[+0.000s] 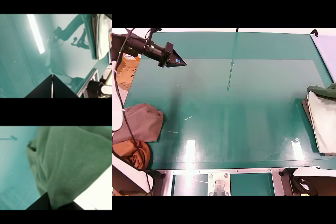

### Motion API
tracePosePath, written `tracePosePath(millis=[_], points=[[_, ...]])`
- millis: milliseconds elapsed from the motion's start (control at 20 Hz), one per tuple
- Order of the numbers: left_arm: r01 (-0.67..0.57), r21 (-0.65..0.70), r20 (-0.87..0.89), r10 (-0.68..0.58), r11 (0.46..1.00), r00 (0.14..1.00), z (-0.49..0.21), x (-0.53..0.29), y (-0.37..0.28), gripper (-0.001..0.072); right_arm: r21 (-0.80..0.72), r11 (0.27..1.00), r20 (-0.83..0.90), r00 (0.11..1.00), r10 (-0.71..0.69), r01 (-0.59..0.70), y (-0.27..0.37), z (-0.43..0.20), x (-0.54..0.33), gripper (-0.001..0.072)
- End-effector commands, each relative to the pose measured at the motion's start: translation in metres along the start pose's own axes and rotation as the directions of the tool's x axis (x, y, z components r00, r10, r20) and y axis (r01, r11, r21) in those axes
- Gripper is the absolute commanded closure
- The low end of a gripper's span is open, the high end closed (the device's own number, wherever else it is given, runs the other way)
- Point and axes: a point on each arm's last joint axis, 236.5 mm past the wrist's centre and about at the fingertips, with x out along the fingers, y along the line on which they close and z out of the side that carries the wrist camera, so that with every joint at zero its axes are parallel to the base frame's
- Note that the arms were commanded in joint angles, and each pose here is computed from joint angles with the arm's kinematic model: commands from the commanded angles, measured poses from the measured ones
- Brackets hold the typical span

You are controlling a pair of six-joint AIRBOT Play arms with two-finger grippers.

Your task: Fold the shirts.

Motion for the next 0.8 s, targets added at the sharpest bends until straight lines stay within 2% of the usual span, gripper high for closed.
tracePosePath(millis=[0,200,250,300,400,550,650,750], points=[[0.002,0.0,-0.01,-0.002,1.0,1.0,-0.003,0.0,-0.001,0.0684,0.021,0.999,-0.031,0.999,-0.043,0.043,-0.015,-0.014,-0.012,0.0687],[0.001,0.0,-0.006,-0.001,1.0,1.0,-0.002,0.0,0.0,0.0684,0.037,0.998,-0.072,0.996,-0.051,0.053,-0.022,-0.025,-0.001,0.0687],[0.001,0.0,-0.004,-0.001,1.0,1.0,-0.001,0.0,0.0,0.0684,0.034,0.999,-0.036,0.999,-0.025,0.026,-0.016,-0.016,0.0,0.0687],[0.0,0.0,-0.003,0.0,1.0,1.0,-0.001,0.0,0.0,0.0684,0.025,0.999,0.018,0.999,0.034,-0.034,-0.001,-0.004,0.0,0.0686],[0.0,0.0,-0.003,0.0,1.0,1.0,-0.001,0.0,0.0,0.0684,-0.006,0.971,0.141,0.961,0.237,-0.239,0.049,0.028,-0.004,0.0686],[0.0,0.001,-0.002,0.0,1.0,1.0,-0.001,0.0,0.0,0.0684,-0.073,0.835,0.259,0.798,0.544,-0.545,0.128,0.064,-0.024,0.0686],[-0.001,0.001,-0.001,0.001,1.0,1.0,0.0,0.0,0.0,0.0684,-0.105,0.765,0.285,0.717,0.636,-0.636,0.159,0.075,-0.029,0.0686],[-0.004,0.001,0.013,0.004,1.0,1.0,0.003,0.0,0.001,0.0684,-0.095,0.76,0.267,0.72,0.641,-0.642,0.165,0.076,-0.015,0.0686]])
